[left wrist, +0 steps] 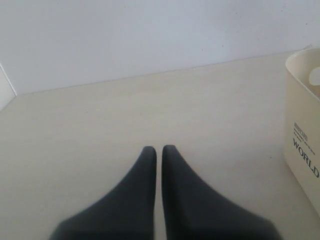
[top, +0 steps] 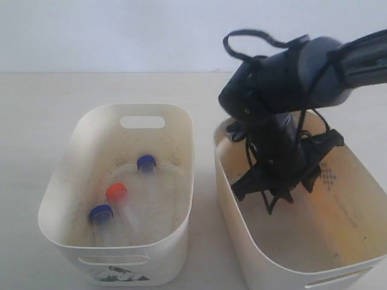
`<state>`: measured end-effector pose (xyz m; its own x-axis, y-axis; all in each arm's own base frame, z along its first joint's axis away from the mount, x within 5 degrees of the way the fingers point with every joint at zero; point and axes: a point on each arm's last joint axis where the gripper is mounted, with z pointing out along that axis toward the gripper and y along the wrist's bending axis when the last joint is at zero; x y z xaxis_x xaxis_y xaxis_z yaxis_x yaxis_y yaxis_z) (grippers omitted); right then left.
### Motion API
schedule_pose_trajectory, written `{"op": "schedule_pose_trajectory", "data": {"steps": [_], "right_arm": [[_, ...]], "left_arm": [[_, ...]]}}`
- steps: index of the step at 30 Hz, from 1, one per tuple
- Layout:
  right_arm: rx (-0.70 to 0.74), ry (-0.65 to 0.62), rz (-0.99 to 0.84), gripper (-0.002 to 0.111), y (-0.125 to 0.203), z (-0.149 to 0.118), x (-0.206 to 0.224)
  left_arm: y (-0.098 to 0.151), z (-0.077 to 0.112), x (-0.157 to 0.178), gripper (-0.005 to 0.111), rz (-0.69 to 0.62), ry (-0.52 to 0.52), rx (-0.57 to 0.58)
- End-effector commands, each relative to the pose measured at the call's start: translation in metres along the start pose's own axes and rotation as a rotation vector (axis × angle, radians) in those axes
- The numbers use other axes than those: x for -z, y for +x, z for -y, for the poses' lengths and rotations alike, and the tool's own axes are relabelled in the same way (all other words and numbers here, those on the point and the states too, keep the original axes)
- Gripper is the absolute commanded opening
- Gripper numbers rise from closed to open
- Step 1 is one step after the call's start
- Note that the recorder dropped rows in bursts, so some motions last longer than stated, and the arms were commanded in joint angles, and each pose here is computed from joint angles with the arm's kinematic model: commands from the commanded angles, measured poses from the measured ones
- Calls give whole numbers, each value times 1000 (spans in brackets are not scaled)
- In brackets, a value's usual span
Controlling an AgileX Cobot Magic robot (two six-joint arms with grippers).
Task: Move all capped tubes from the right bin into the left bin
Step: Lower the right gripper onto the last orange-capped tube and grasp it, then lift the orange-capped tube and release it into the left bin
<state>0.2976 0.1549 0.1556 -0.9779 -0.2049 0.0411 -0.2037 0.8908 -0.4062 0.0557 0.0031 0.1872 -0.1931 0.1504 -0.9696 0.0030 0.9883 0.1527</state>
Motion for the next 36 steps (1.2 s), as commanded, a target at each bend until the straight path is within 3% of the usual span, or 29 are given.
{"op": "schedule_pose_trajectory", "data": {"steps": [1,8,13,19,26,27,29,30,31,32,33,34,36], "right_arm": [[-44,-50,124,0,10,23,42],[-47,-171,298,0,39,55,102],[29,-423,499,0,62,62,144],[105,-750,837,0,65,52,188],[169,-851,901,1,45,31,185],[183,-850,886,4,41,27,181],[183,-861,837,21,31,16,169],[178,-862,814,37,26,11,162],[178,-863,802,44,24,9,160],[168,-877,785,42,24,8,159],[164,-880,787,32,25,9,160],[155,-878,828,6,27,13,166],[138,-874,906,1,33,23,179]], "left_arm": [[-2,0,0,4,14,-1,13],[-2,0,0,4,14,-1,13],[-2,0,0,4,14,-1,13],[-2,0,0,4,14,-1,13],[-2,0,0,4,14,-1,13],[-2,0,0,4,14,-1,13],[-2,0,0,4,14,-1,13],[-2,0,0,4,14,-1,13],[-2,0,0,4,14,-1,13],[-2,0,0,4,14,-1,13],[-2,0,0,4,14,-1,13],[-2,0,0,4,14,-1,13],[-2,0,0,4,14,-1,13]]}}
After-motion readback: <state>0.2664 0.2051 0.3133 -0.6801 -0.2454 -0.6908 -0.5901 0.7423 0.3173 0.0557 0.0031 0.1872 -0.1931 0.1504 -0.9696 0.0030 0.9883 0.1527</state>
